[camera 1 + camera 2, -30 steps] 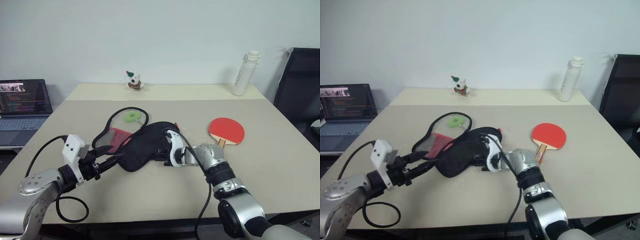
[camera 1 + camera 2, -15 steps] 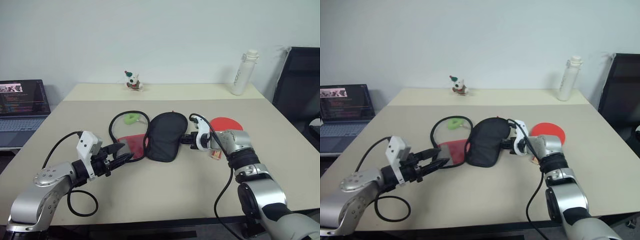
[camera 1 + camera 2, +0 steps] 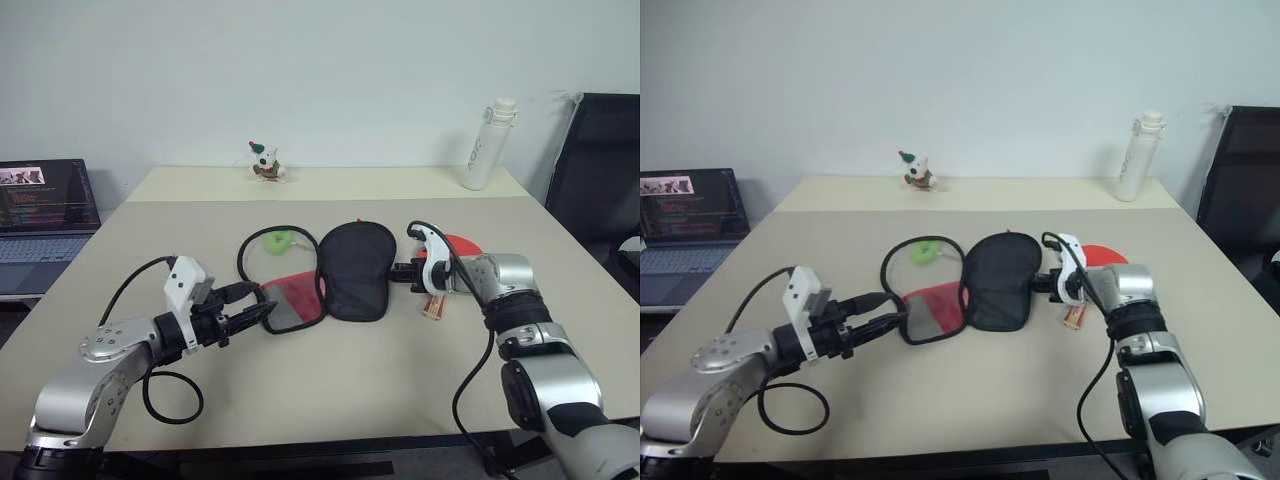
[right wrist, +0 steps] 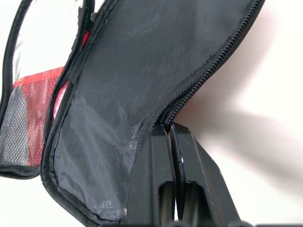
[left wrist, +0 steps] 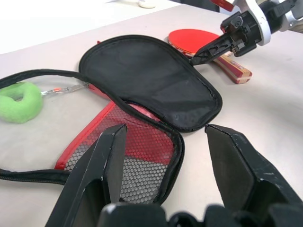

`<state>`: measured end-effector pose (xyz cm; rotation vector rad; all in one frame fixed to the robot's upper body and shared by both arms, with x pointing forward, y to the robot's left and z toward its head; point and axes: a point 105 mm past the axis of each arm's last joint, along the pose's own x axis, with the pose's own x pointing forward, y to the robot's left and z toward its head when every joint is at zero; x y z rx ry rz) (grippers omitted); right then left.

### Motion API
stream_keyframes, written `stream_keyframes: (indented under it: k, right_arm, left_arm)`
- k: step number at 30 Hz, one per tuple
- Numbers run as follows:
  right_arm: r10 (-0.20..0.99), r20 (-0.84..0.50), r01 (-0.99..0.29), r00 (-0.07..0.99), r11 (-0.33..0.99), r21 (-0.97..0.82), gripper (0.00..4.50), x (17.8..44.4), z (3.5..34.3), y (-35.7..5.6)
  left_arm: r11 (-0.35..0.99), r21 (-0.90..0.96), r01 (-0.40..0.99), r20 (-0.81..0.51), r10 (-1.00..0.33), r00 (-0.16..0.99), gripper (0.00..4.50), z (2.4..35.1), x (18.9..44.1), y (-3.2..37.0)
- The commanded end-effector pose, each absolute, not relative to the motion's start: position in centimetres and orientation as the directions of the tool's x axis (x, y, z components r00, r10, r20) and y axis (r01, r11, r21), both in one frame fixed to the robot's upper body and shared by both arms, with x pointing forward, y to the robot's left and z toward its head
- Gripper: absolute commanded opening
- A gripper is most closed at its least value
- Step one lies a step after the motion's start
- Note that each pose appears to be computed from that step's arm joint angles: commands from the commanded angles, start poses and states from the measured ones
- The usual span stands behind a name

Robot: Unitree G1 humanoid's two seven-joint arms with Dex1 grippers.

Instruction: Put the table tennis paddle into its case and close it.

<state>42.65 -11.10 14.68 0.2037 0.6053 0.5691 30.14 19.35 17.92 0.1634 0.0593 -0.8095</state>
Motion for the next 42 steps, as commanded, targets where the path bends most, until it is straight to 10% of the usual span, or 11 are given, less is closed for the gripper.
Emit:
stream_keyframes:
  k: [1, 24, 38, 42]
  right_arm:
    - [0.564, -0.468, -0.460, 0.680, 0.826, 0.327, 0.02, 42.6, 15.1, -11.0]
    - [0.484, -0.452, -0.409, 0.749, 0.875, 0.260, 0.02, 44.1, 15.9, -13.2]
    - [0.273, -0.385, -0.280, 0.882, 0.959, 0.038, 4.40, 43.5, 18.2, -18.1]
    - [0.094, -0.385, -0.079, 0.918, 0.995, 0.056, 4.46, 41.9, 17.0, -19.2]
  left_arm:
    - [0.668, 0.156, 0.728, -0.091, -0.724, 0.684, 2.88, 18.8, 30.3, 19.2]
    - [0.661, 0.162, 0.733, -0.087, -0.730, 0.678, 2.88, 18.7, 30.5, 19.2]
    - [0.660, 0.156, 0.735, -0.075, -0.734, 0.675, 2.88, 18.5, 30.6, 18.9]
    - [0.651, 0.157, 0.743, -0.071, -0.743, 0.666, 2.88, 18.6, 30.8, 18.6]
